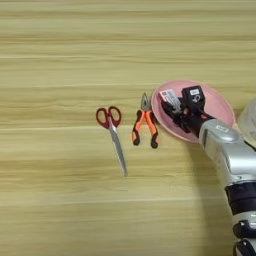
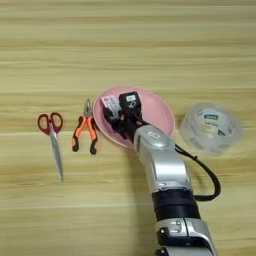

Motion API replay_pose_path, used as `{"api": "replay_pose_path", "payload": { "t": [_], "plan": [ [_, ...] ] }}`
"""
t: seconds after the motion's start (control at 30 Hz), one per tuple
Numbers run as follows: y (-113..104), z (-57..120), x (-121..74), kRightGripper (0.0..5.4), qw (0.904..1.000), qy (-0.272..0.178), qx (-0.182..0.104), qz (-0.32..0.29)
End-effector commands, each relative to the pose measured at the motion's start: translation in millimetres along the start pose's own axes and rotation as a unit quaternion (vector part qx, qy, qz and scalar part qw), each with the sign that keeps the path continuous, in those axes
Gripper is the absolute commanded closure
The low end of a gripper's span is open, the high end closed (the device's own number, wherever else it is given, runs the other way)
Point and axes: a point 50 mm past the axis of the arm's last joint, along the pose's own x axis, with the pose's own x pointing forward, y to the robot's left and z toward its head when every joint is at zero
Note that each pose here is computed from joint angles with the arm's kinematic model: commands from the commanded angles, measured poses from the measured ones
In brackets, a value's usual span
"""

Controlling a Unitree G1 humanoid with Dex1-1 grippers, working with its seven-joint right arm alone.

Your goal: Move the objects on the table

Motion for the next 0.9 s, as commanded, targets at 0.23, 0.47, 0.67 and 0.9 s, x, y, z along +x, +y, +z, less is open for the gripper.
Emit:
{"api": "replay_pose_path", "payload": {
  "t": [0.23, 0.47, 0.67, 0.9],
  "plan": [
    [19, 44.9, -1.7, 3.31, 0.9947, -0.093, -0.031, 0.031],
    [47, 48.8, -0.9, 3.31, 0.9905, -0.101, -0.04, 0.084],
    [71, 50.1, 2.8, 3.31, 0.9857, -0.099, -0.046, 0.129],
    [102, 44.5, 9.6, 3.31, 0.9789, -0.084, -0.048, 0.18]
  ]
}}
